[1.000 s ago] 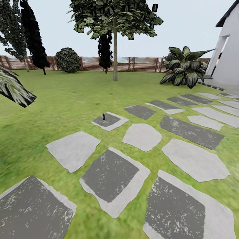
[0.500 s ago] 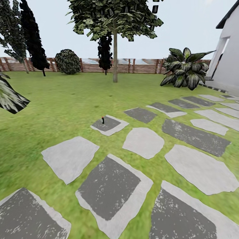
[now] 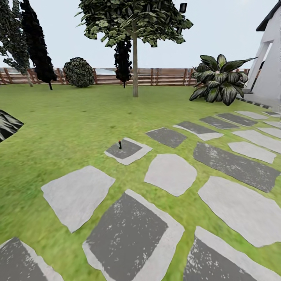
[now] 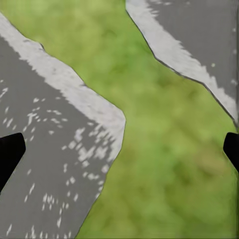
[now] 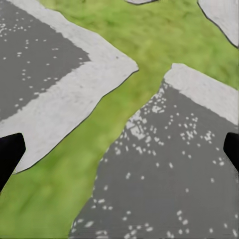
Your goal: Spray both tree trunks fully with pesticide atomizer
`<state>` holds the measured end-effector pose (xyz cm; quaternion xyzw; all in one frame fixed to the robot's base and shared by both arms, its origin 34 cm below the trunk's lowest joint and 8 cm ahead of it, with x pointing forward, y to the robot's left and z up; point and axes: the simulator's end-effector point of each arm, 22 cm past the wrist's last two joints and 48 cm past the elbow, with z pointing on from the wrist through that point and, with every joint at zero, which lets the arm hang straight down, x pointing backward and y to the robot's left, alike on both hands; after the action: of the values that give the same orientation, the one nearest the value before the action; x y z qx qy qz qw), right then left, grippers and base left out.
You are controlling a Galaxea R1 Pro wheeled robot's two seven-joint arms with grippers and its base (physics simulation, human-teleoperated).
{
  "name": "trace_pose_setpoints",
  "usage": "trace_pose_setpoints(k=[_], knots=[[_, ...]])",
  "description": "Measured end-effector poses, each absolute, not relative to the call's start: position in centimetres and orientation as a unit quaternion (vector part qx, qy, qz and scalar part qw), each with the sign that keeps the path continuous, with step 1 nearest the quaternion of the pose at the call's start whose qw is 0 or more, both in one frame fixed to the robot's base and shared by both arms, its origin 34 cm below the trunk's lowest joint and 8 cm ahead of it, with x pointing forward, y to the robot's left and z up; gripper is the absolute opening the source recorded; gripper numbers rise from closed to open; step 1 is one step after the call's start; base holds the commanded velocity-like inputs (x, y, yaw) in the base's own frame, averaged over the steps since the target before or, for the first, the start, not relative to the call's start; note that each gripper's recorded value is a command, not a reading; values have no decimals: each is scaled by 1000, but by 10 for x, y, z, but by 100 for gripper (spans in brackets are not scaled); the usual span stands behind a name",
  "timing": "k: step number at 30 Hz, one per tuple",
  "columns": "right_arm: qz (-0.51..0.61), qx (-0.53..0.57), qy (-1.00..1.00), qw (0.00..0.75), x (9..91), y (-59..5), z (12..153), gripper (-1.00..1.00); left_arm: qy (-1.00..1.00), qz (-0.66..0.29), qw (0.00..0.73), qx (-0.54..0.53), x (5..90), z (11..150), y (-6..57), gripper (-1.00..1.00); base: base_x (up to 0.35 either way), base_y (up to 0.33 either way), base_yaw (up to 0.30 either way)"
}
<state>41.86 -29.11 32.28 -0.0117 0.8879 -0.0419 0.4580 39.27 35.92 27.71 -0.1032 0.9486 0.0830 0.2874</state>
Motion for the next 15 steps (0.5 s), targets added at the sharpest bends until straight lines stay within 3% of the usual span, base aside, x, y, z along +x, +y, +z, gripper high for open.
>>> trace_pose_setpoints(k=[15], knots=[[-43,-11,888,458,419,-293,323,100,949,84,287,-103,393,277,360,100,339,0,0]])
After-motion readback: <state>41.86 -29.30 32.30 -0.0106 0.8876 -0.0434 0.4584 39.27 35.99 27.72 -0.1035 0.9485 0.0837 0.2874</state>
